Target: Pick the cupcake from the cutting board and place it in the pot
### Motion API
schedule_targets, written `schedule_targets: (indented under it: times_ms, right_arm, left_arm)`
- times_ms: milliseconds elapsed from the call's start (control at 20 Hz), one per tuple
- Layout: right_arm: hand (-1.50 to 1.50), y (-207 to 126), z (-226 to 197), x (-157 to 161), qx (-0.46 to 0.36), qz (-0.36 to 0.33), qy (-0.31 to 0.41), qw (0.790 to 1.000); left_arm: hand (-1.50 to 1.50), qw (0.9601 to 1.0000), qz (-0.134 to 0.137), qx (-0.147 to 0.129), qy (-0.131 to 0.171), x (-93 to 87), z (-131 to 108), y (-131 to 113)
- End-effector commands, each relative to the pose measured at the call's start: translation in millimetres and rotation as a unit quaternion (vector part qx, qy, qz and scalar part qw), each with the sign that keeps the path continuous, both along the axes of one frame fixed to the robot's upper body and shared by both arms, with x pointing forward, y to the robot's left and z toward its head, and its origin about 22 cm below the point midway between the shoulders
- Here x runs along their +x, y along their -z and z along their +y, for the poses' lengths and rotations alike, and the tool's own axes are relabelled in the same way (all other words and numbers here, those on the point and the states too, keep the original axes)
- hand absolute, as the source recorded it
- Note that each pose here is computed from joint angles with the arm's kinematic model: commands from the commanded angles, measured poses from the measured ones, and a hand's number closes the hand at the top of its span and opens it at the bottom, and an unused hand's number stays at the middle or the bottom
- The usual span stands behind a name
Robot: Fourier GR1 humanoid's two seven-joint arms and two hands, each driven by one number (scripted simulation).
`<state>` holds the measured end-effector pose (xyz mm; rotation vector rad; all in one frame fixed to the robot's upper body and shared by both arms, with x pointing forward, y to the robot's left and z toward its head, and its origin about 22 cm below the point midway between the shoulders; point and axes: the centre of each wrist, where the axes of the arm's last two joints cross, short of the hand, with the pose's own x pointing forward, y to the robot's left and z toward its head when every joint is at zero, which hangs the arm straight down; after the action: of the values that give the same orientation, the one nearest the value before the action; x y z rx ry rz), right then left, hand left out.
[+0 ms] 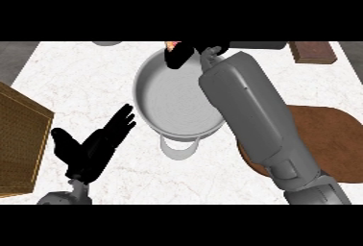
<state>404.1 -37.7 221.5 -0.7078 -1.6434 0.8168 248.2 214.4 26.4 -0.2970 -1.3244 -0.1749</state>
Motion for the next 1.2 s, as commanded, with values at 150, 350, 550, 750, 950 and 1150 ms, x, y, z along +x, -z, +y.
schedule_targets:
  times_ms: [150, 350, 550, 750, 950, 1150]
  right_arm:
    - [1.5, 27.3, 16.6, 24.1, 0.035, 0.021, 0.01, 0.999]
    - [1.5, 54.8, 9.6, 31.3, 0.047, 0.061, 0.014, 0.997]
    - [-1.5, 68.5, 2.2, 31.8, 0.138, 0.086, 0.041, 0.986]
    - [-1.5, 79.9, -8.6, 33.4, 0.229, 0.078, 0.026, 0.97]
    - [-1.5, 88.9, -9.0, 32.0, 0.274, 0.069, 0.016, 0.959]
    - [-1.5, 84.7, -9.4, 37.7, 0.293, 0.023, 0.029, 0.955]
  left_arm:
    - [0.0, 0.9999, -0.004, -0.001, 0.017, 0.3, -11.9, -6.0]
    - [0.0, 0.9995, -0.015, 0.004, 0.027, -2.2, -4.4, -4.3]
    - [0.0, 0.9989, -0.008, -0.005, 0.046, 1.1, -33.1, -0.4]
    - [0.0, 0.9986, -0.006, 0.002, 0.053, -2.4, -22.1, 3.8]
    - [0.0, 0.9988, -0.008, 0.004, 0.047, 11.3, -30.0, -1.4]
    - [0.0, 0.9991, -0.011, 0.008, 0.04, 4.3, -22.6, -6.4]
